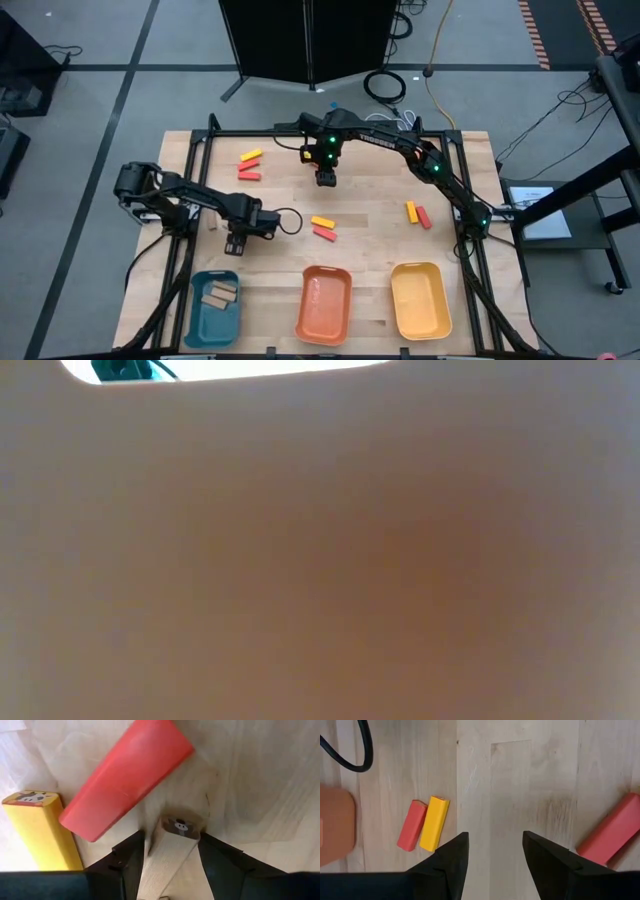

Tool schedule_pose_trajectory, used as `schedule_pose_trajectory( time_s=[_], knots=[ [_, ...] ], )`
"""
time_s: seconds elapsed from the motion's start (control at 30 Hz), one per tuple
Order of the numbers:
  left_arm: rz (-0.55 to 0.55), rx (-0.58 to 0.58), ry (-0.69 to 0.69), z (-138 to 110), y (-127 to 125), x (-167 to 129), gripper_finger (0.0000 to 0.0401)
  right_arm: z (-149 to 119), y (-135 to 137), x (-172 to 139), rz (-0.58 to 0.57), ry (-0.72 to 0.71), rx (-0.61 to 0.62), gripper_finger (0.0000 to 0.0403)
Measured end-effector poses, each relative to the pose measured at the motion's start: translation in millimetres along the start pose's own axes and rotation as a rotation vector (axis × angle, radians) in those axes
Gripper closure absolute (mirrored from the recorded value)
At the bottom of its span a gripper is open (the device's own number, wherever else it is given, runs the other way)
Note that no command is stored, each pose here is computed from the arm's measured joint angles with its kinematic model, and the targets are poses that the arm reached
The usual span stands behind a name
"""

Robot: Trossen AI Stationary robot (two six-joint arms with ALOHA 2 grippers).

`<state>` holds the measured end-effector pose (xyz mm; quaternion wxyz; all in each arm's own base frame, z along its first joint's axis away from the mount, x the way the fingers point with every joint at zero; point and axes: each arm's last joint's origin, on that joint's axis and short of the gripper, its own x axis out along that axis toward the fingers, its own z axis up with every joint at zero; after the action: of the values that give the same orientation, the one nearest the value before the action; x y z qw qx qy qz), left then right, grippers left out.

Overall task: Sort blocks
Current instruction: Put the bottom left brown block into the blue bin

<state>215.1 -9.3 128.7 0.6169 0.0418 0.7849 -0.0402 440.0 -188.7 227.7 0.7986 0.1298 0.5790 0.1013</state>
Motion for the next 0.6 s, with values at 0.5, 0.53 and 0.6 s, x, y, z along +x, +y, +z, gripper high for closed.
schedule_pose_trajectory(
  time_s=[0.5,0.53,0.6],
  knots=[
    [-0.035,-0.018,-0.042,-7.2,-1.7,-19.1,0.0322,0.3,-0.2,0.2,-0.001,-0.002,0.030,0.0222],
    [-0.035,-0.031,-0.032,-9.1,-2.1,-22.9,0.0320,0.2,-0.2,0.2,-0.001,-0.002,0.036,0.0222],
    [-0.037,-0.056,-0.041,-11.3,-2.3,-31.0,0.0318,0.2,-0.2,0.2,-0.001,-0.002,0.050,0.0222]
  ],
)
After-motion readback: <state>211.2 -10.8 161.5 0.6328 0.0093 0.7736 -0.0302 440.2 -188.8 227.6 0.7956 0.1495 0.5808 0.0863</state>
